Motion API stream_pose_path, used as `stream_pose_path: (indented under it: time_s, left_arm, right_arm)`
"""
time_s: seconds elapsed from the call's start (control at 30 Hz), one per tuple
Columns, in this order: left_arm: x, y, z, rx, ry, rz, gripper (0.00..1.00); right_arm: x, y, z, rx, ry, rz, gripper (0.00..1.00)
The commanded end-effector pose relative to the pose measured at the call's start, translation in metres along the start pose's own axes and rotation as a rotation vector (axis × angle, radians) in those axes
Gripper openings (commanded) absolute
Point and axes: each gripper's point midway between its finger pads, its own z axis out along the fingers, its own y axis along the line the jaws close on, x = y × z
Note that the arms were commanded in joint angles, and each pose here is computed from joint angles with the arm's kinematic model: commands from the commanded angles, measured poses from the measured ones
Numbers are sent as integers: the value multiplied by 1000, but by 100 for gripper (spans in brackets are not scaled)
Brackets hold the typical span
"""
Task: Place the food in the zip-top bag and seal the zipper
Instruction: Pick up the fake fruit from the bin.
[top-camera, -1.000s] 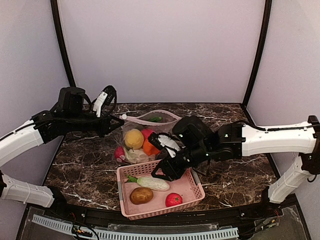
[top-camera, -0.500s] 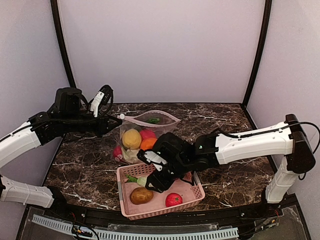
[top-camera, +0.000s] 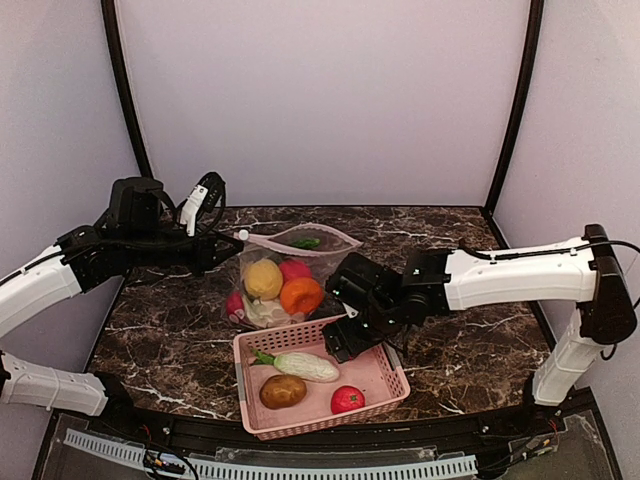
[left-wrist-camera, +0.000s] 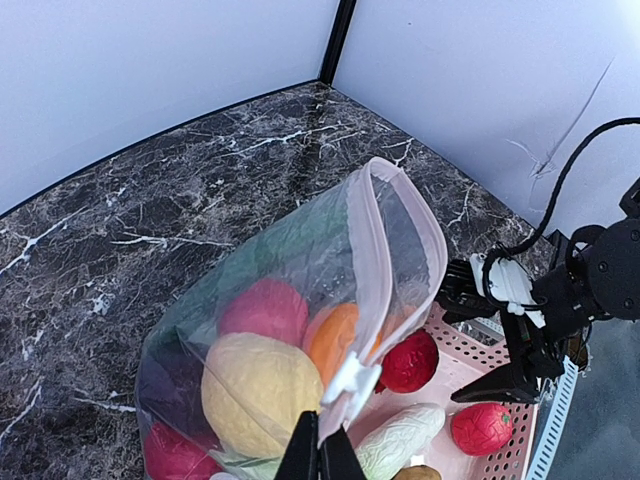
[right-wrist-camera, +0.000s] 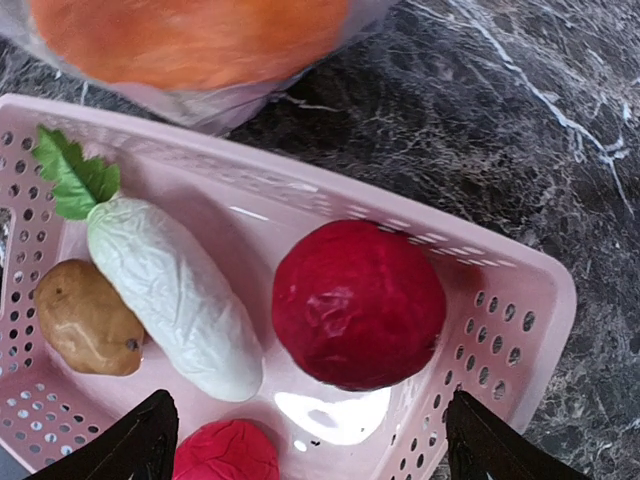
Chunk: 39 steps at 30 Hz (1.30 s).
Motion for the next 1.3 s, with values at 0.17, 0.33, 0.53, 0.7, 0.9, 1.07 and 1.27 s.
stream_pose_path:
  time_s: [0.17, 0.33, 0.53, 0.7, 0.9, 1.07, 1.27]
  left_arm:
    - [-7, 3, -2, -13, -20, 0, 1]
    - [-8, 4, -3, -15, -16, -1, 1]
    - [-13, 3, -5, -17, -26, 2, 1]
    - [-14, 3, -4, -16, -26, 2, 1]
    - [-15, 2, -4, -13, -27, -1, 1]
    - [-17, 2, -6, -13, -35, 1, 1]
    - [-17, 2, -6, -15, -36, 1, 1]
  right_arm:
    - [-18, -35, 23, 117, -17, 143, 98]
    - [-26, -27, 36, 76, -35, 140, 98]
    - [-22, -23, 49, 54, -26, 140, 96]
    - [-17, -24, 55, 51, -21, 149, 88]
    - [-11, -25, 62, 48, -9, 153, 83]
    - [-7, -27, 67, 61, 2, 148, 87]
    - [-5, -28, 68, 63, 6, 150, 75]
